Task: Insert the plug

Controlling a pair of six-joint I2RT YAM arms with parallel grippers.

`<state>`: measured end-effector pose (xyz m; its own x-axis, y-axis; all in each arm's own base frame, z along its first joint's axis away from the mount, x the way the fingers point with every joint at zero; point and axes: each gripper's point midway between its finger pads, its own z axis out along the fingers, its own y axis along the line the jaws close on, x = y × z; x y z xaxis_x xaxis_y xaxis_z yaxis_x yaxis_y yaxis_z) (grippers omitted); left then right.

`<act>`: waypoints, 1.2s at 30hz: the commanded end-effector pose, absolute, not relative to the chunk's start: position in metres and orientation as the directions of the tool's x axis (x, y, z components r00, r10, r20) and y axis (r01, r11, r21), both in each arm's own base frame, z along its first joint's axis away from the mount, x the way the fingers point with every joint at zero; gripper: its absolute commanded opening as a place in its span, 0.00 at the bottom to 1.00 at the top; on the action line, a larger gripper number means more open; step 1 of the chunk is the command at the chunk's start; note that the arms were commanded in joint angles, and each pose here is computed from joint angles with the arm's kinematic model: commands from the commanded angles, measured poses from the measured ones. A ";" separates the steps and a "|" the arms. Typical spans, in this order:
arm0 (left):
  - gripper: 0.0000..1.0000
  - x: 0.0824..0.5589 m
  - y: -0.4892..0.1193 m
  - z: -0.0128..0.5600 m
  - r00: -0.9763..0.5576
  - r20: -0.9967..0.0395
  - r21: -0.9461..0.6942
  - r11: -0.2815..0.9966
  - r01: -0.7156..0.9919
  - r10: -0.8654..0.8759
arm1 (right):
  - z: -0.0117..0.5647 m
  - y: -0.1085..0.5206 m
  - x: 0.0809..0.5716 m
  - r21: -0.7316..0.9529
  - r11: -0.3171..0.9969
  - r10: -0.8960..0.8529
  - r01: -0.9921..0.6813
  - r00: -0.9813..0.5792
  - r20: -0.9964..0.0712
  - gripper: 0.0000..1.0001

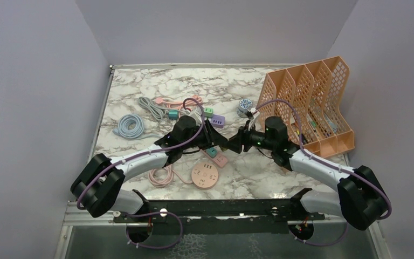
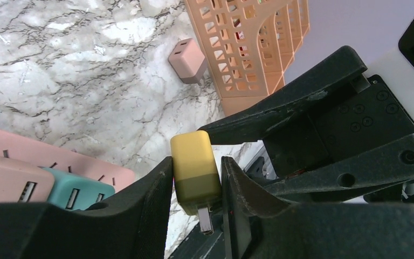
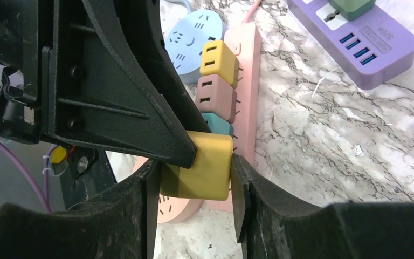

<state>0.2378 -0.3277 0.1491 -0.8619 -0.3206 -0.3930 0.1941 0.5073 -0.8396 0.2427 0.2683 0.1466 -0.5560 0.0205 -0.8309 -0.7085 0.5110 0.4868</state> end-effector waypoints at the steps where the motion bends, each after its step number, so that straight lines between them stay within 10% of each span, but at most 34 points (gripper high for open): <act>1: 0.23 0.225 -0.335 0.150 -0.884 -0.390 -0.849 0.473 0.236 -0.258 | 0.157 0.269 0.264 0.488 0.557 0.068 -0.672 -0.549 -0.833 0.44; 10: 0.19 0.251 -0.318 0.149 -0.814 -0.520 -0.780 0.533 0.329 -0.259 | 0.169 0.255 0.255 0.488 0.591 0.104 -0.642 -0.539 -0.836 0.72; 36: 0.18 0.197 -0.314 0.268 -0.752 -0.640 -0.766 0.212 0.607 -0.159 | 0.260 0.273 0.198 0.745 0.283 0.241 -0.604 -0.707 -0.664 0.64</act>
